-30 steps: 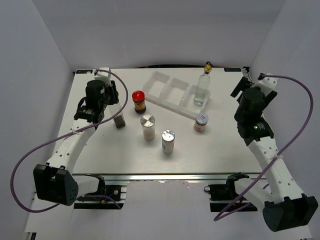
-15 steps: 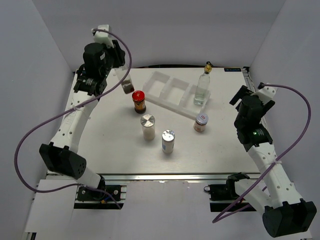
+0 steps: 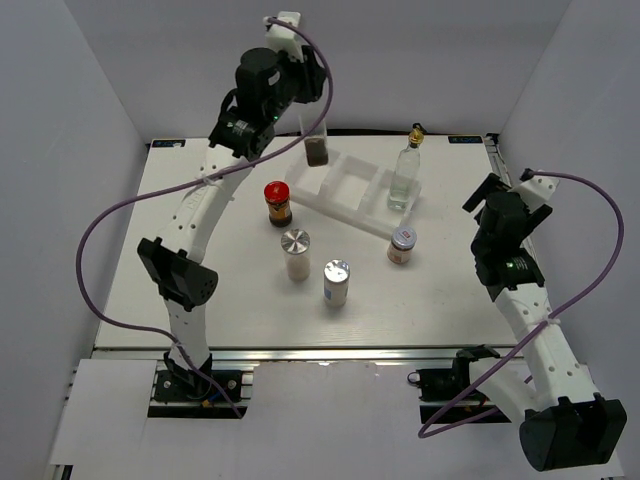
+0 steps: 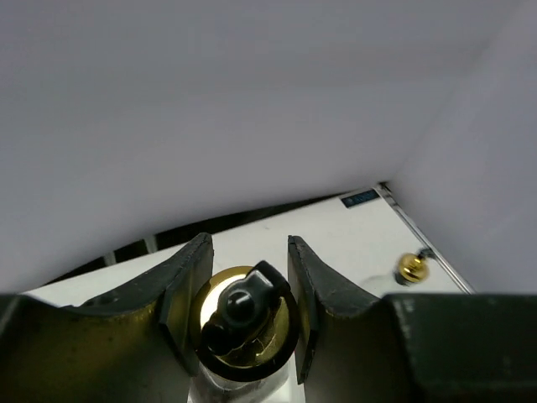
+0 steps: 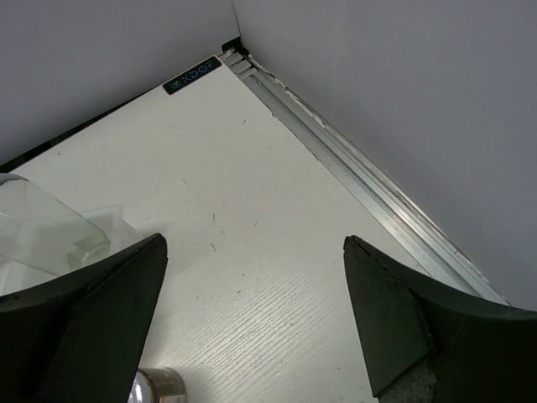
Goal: Organize the condiment bottles
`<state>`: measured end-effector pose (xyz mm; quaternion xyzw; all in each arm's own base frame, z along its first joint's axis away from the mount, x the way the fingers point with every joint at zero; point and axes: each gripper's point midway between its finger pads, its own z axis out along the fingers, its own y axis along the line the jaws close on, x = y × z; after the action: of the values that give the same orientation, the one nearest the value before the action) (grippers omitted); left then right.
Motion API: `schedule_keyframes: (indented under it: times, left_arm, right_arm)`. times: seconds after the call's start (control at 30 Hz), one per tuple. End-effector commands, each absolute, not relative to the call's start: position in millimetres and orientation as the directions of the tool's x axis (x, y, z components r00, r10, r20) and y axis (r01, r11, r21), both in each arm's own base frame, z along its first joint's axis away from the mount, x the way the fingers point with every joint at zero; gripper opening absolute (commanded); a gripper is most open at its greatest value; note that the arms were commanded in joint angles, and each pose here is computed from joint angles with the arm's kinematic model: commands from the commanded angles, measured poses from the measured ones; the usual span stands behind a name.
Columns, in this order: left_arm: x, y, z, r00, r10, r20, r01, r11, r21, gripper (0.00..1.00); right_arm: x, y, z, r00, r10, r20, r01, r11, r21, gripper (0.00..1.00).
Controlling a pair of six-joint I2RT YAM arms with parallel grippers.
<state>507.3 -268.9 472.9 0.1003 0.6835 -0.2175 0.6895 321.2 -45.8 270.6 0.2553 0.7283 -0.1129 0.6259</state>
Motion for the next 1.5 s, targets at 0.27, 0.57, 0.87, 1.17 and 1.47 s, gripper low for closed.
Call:
schedule_keyframes:
  times: [0.27,0.57,0.87,1.17,1.47]
  left_arm:
    - [433.3,-385.7,504.2,0.071,-0.194,-0.978,0.692,0.716,-0.092,0.00]
    - [422.8,-452.4,454.2,0.028,-0.189,-0.982,0.755,0.648,-0.103,0.00]
    - [436.6,-476.5,427.9,0.065,-0.181,-0.981,0.779,0.624,-0.064,0.00]
    - [448.7,-490.0,403.6,0.075,-0.181,-0.981,0.779,0.624,-0.056,0.00]
    - [452.2,-490.5,379.7,0.089,-0.158,-0.983,0.773,0.633,-0.032,0.00]
  right_arm:
    - [316.9,-39.6,243.2,-0.067,0.342,-0.937,0.455,0.847,0.276,0.89]
    - [303.8,-41.5,231.9,-0.041,0.357,-0.933,0.452,0.839,0.301,0.89]
    - [297.3,-35.1,236.4,-0.041,0.365,-0.930,0.410,0.855,0.317,0.89]
    - [295.6,-36.4,236.2,-0.033,0.350,-0.936,0.407,0.860,0.307,0.89]
    - [296.9,-33.9,233.0,-0.051,0.341,-0.939,0.395,0.870,0.295,0.89]
